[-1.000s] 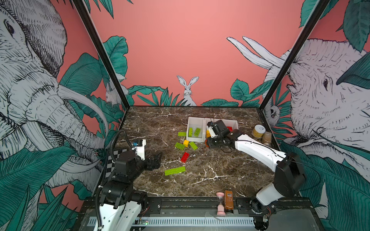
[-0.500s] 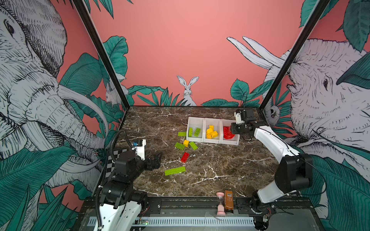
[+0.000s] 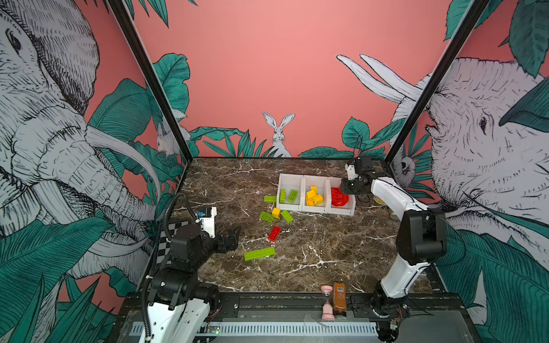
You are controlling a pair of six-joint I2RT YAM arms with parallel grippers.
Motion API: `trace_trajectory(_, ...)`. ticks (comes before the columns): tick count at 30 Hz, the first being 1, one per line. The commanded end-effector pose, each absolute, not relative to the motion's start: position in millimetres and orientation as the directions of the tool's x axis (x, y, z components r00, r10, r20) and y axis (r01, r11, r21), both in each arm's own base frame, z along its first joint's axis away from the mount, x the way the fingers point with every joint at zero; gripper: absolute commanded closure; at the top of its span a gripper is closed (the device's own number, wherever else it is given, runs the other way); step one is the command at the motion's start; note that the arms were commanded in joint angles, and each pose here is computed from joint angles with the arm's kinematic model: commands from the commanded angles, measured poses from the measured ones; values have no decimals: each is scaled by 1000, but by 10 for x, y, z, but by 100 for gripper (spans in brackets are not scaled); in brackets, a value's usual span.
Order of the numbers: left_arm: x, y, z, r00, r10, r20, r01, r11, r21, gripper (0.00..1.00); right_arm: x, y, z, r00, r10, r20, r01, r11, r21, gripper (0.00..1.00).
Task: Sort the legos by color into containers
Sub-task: 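Carry the red brick to the red compartment and release, then move the right gripper down to the red 2x4 brick in the pile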
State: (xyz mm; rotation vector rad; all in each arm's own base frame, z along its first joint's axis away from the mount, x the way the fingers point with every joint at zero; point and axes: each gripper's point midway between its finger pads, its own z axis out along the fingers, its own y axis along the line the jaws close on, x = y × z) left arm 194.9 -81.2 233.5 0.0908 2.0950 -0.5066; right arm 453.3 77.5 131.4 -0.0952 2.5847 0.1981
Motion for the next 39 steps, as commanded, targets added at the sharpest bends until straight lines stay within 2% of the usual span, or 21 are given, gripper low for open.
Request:
trace_trajectory(1,1926,-820,2386,-540,-128,-832,272,909,-316,1,4681,782,1369,-838,-39,-545,-120,986,114,69)
trace_trajectory(3,1925,-817,2393,-537,-128,-834,271,910,-315,1,4740,766,1384,-839,-44,-543,-117,988,101,65)
trace_trajectory(9,1926,-829,2393,-537,-126,-834,279,907,-316,1,4689,724,1455,-850,-50,-524,-109,991,81,39)
trace_trajectory(12,1927,-838,2390,-539,-125,-833,282,905,-318,1,4551,721,1566,-843,-29,-537,-98,990,102,34)
trace_trajectory(17,1928,-839,2396,-539,-126,-833,282,905,-319,1,4101,1047,1723,-840,21,-542,-123,966,228,33)
trace_trajectory(18,1927,-835,2398,-537,-126,-834,281,906,-318,1,3945,1196,1837,-825,11,-565,-152,959,240,33)
trace_trajectory(24,1929,-805,2393,-534,-131,-835,266,912,-313,1,3211,2120,1739,-811,-16,-584,-261,904,338,32)
trace_trajectory(27,1926,-813,2387,-537,-130,-833,269,910,-315,1,2923,2528,1654,-807,-68,-587,-319,886,336,32)
trace_trajectory(33,1931,-817,2379,-543,-128,-830,268,910,-316,1,2604,3208,1349,-815,-214,-539,-422,856,298,31)
trace_trajectory(39,1920,-802,2396,-533,-131,-836,266,912,-313,1,2587,3672,1120,-822,-269,-502,-467,823,324,30)
